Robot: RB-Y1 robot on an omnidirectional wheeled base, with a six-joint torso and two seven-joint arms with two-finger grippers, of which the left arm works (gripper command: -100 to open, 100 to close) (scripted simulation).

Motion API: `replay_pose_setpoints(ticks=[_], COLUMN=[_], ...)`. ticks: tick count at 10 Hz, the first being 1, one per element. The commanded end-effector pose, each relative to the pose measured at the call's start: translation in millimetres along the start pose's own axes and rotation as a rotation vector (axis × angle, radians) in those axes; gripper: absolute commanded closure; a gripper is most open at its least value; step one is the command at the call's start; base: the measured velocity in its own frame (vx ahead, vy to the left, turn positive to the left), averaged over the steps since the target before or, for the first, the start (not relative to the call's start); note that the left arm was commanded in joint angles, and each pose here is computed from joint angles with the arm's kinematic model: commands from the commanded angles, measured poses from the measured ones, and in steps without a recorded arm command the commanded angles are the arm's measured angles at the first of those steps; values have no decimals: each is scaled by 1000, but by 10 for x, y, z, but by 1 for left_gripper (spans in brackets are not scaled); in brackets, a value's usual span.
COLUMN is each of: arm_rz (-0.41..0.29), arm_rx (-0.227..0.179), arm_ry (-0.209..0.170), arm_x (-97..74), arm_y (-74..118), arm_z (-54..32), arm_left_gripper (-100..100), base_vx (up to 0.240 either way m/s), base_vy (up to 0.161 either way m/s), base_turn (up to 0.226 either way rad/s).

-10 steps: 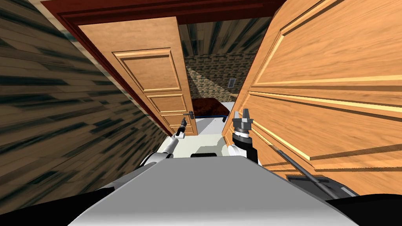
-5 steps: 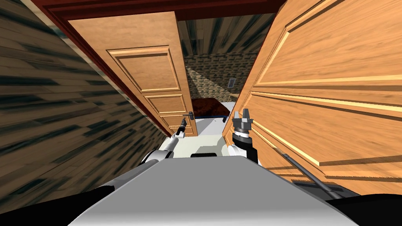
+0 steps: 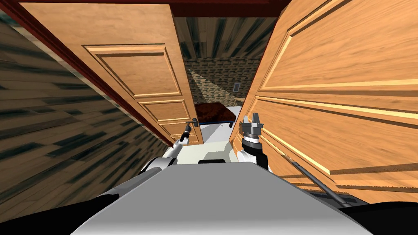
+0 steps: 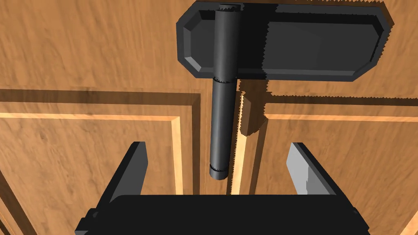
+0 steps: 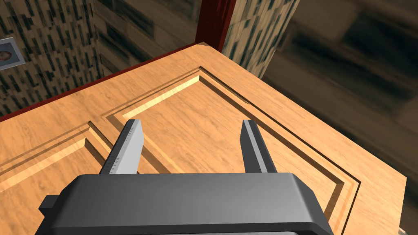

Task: Pull the door open

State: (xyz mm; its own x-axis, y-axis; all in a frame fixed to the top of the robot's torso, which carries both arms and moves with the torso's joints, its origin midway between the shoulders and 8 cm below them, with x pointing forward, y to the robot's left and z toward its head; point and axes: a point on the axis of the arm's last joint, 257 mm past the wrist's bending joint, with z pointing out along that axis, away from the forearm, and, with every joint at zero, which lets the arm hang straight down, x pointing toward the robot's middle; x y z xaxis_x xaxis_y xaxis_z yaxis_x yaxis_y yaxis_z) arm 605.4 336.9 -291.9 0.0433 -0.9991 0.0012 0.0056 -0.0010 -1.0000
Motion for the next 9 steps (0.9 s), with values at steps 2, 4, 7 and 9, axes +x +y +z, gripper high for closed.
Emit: replay_pose_setpoints(ticks=[2, 4, 7, 9], arm_rz=[-3, -2, -1, 1], arm_rx=[14, -1, 0, 2], arm_ry=[-26, -32, -86, -112], arm_x=[-280, -306, -852, -1121], arm_y=[-34, 39, 29, 8], arm_z=[-55, -80, -223, -304], arm_left_gripper=[-100, -100, -100, -100], base_vx=[148, 29, 106, 186], base_vy=[-43, -11, -33, -34], base_turn=[-116, 11, -176, -147])
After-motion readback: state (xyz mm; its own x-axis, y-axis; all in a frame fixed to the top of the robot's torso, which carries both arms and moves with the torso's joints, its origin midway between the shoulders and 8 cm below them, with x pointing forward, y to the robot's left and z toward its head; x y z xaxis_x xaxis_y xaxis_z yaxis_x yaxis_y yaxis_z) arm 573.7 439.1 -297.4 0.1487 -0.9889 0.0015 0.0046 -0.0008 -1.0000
